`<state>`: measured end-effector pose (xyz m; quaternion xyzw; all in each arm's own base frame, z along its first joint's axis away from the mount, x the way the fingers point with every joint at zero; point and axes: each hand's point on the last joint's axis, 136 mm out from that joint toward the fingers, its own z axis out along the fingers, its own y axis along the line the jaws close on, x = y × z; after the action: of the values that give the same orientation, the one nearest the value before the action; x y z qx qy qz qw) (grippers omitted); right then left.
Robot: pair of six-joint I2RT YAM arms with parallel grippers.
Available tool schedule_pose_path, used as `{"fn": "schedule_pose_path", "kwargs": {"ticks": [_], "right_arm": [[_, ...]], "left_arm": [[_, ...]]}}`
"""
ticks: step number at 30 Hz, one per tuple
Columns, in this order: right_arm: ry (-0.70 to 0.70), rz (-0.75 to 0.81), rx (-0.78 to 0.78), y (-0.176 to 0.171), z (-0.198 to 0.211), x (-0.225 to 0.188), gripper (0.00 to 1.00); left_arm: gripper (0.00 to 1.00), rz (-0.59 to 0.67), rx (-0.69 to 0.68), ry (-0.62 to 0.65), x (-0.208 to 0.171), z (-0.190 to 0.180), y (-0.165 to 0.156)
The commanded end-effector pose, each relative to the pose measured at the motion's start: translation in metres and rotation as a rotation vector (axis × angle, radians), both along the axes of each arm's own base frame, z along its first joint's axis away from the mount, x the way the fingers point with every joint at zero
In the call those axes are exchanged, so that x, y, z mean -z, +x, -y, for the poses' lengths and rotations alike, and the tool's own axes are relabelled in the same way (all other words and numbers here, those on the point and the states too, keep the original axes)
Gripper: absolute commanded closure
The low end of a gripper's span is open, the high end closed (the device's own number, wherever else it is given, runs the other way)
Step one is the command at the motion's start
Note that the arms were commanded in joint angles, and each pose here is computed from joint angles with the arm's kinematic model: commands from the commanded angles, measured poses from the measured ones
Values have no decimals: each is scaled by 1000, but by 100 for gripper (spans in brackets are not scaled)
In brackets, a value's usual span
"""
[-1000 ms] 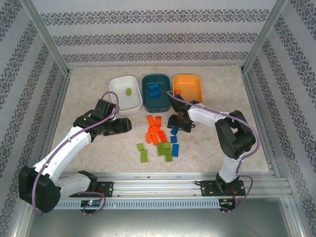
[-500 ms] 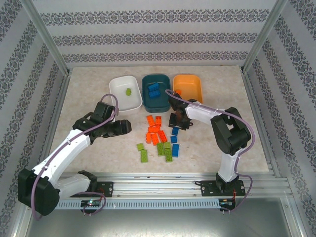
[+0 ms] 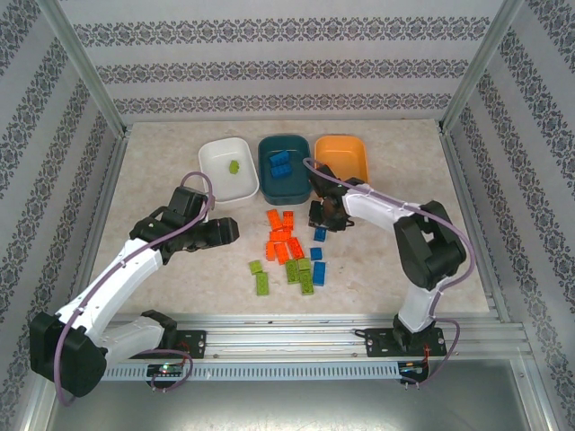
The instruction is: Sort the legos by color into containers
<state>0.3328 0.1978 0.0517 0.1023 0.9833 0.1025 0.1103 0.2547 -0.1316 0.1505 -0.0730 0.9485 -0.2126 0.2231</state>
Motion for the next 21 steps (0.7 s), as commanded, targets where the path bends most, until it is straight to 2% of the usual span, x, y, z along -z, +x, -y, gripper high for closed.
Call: {"fn": "schedule_pose_path", "kwargs": {"ticks": [1,6,11,15,21], "right_arm": [[14,111,-33,5,-2,-51,73],[76,248,-92,25,-21,-113,73],[86,361,-183,74,-46,-147,73],[28,407,-240,118,-59,-144,73],[-84,436,-278,175,-68,-112,73]], "left_arm": [[26,23,-6,-17,0,3,2],[26,16,-6,-53,3,9,6],[25,6,-7,-67,5,12,5],[25,3,-13,-46,4,6,-1],[25,6,-24,-26,-1,-2,-10]]}}
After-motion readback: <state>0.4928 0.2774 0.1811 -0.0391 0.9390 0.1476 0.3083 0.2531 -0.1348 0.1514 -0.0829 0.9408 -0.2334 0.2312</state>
